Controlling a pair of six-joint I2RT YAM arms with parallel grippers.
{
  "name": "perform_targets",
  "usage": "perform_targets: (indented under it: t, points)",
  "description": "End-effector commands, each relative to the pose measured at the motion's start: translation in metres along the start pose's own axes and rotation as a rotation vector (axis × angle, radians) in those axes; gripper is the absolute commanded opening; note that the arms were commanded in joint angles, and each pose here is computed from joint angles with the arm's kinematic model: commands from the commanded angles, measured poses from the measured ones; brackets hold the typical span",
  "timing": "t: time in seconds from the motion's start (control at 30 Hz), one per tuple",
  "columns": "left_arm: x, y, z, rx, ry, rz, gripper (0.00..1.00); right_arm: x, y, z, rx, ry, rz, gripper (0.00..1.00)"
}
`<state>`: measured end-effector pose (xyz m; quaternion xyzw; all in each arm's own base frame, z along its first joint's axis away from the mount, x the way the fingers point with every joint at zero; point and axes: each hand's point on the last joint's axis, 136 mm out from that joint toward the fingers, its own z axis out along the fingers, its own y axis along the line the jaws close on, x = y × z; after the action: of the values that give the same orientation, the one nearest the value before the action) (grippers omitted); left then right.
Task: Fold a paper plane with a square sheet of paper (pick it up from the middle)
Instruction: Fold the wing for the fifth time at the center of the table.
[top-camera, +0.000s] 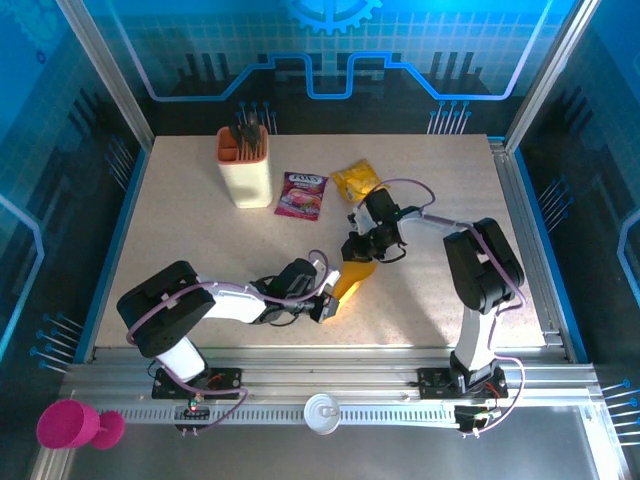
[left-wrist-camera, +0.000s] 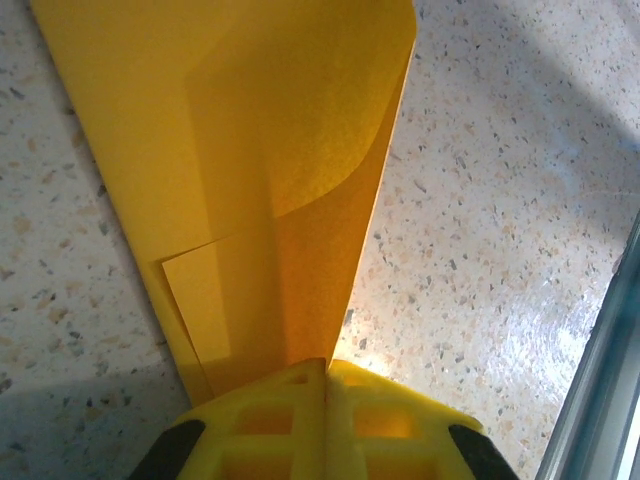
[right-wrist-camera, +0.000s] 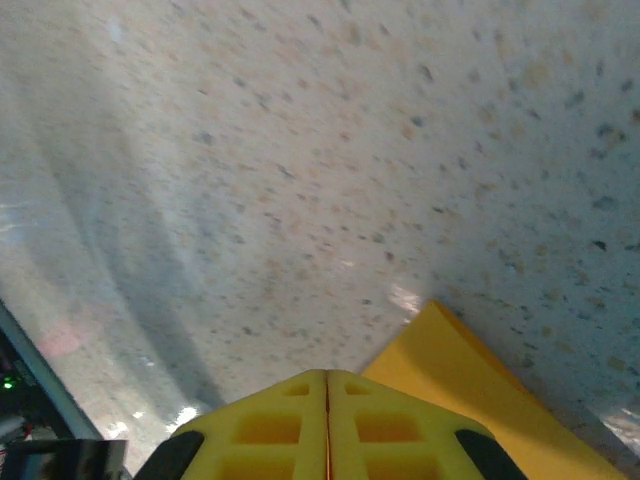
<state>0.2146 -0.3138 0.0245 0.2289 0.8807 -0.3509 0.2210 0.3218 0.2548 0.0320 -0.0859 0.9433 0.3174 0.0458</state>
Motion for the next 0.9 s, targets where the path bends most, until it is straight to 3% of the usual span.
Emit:
perform_targets:
  t: [0.0,0.47,0.87]
  points:
    - [-0.008,-0.006,-0.001,0.021,0.011,0.008,0.0,0.008,-0.011,0.013,0.03,0.051,0.002,0.08]
    - [-0.009,0.002,0.003,0.009,0.046,0.014,0.0,0.034,-0.044,0.037,0.092,0.117,0.031,0.04]
    - [0.005,0.011,0.008,0.012,0.039,-0.039,0.0,0.02,-0.024,0.024,0.039,0.092,0.021,0.04]
